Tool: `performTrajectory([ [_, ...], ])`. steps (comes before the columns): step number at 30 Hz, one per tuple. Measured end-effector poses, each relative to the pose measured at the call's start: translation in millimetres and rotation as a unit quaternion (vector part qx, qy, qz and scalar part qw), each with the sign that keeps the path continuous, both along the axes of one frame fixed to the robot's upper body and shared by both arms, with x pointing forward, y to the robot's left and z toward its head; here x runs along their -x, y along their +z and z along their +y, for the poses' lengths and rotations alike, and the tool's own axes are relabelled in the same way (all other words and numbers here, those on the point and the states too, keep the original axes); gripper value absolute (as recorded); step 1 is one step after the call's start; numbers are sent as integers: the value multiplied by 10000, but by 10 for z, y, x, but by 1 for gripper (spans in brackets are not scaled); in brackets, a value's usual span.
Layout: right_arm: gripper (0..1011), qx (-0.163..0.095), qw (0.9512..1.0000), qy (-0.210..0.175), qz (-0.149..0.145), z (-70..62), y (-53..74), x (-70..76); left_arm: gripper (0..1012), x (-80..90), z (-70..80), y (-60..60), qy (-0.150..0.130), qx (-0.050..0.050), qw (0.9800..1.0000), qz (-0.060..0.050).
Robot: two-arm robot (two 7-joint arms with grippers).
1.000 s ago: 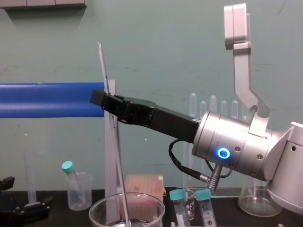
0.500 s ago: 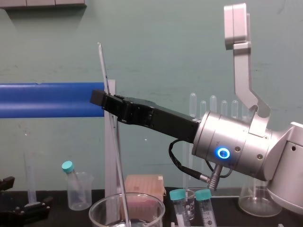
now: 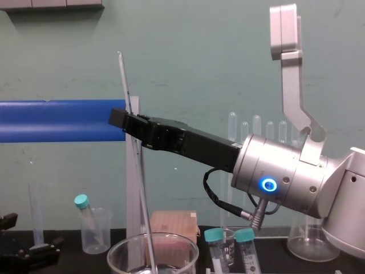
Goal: Hold the thermometer with one hand and immerse one end into the beaker, then reinsert it into the test tube rack.
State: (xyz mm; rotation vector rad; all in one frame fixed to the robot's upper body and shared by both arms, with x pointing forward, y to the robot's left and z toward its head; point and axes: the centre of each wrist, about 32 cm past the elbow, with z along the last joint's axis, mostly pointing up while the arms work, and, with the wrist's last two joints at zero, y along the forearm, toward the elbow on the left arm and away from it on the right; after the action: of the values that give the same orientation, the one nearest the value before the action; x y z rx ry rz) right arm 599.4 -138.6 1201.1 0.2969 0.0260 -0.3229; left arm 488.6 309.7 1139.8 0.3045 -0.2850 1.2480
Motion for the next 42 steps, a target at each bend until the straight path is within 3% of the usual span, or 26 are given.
performTrajectory([
  [42, 53, 0, 10000, 0, 0, 0, 0, 0, 1008, 0, 0, 0, 0, 0, 10000, 0],
])
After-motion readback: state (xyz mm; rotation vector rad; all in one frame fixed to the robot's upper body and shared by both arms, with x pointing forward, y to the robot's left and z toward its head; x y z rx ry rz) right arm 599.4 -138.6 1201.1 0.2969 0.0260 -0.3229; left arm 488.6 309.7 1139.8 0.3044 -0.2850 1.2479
